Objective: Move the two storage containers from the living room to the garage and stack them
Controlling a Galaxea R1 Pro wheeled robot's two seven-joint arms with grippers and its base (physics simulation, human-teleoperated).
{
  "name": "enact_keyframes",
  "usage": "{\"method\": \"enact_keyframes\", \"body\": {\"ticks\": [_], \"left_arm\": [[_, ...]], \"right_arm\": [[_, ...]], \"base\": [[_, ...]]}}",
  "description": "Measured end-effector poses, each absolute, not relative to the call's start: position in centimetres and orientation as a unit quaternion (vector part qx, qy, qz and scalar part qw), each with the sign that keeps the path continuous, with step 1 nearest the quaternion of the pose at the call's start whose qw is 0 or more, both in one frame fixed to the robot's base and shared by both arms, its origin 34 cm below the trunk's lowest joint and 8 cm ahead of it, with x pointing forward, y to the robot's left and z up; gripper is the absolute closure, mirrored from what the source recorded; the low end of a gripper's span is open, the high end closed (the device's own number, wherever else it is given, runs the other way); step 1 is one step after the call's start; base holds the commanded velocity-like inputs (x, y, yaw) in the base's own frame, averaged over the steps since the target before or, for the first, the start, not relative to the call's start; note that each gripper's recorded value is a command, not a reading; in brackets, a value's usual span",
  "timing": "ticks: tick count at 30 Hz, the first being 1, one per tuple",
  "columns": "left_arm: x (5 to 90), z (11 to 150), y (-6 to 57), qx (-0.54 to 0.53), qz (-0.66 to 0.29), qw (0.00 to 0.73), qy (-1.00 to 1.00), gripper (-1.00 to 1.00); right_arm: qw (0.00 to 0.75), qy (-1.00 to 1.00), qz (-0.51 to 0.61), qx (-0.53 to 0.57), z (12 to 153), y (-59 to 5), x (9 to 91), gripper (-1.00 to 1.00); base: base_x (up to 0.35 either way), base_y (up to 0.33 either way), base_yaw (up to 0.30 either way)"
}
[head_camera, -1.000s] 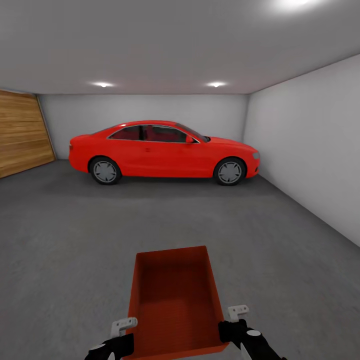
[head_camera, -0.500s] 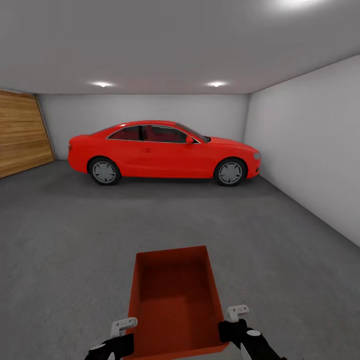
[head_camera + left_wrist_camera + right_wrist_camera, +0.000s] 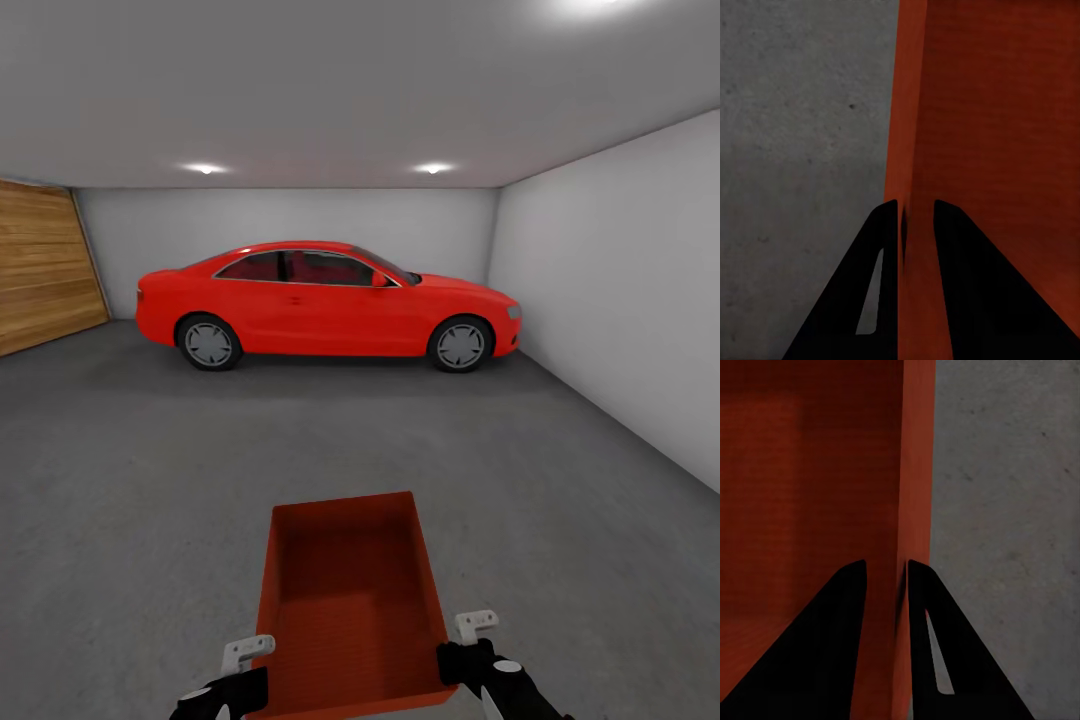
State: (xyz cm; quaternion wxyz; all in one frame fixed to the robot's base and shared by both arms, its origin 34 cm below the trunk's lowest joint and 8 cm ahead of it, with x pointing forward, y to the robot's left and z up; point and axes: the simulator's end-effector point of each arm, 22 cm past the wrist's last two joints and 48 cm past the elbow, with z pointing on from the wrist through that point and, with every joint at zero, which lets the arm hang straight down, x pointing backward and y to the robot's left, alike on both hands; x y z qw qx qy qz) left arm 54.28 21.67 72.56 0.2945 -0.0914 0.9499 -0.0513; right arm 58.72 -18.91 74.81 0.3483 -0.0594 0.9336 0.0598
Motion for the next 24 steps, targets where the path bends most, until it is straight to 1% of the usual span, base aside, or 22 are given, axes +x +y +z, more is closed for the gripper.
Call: {"method": "enact_keyframes", "body": {"ticks": [4,11,19,24], "left_arm": [[54.28,72.58,21.66,-0.092,-0.051,0.295,0.95,1.0],[54.27,72.59,21.66,-0.092,-0.051,0.295,0.95,1.0],[54.28,72.56,21.64,-0.092,-0.051,0.295,0.95,1.0],[54.26,72.59,21.64,-0.091,-0.051,0.295,0.95,1.0]], "right_arm": [[0.349,0.933,0.06,-0.06,74.85,-18.91,58.74,1.0],[0.349,0.933,0.06,-0.06,74.85,-18.92,58.71,1.0],[0.348,0.934,0.06,-0.06,74.82,-18.93,58.74,1.0],[0.349,0.934,0.06,-0.059,74.84,-18.94,58.69,1.0]], "base": [[0.116,0.034,0.0],[0.265,0.019,0.0],[0.043,0.001,0.0],[0.228,0.0,0.0]]}}
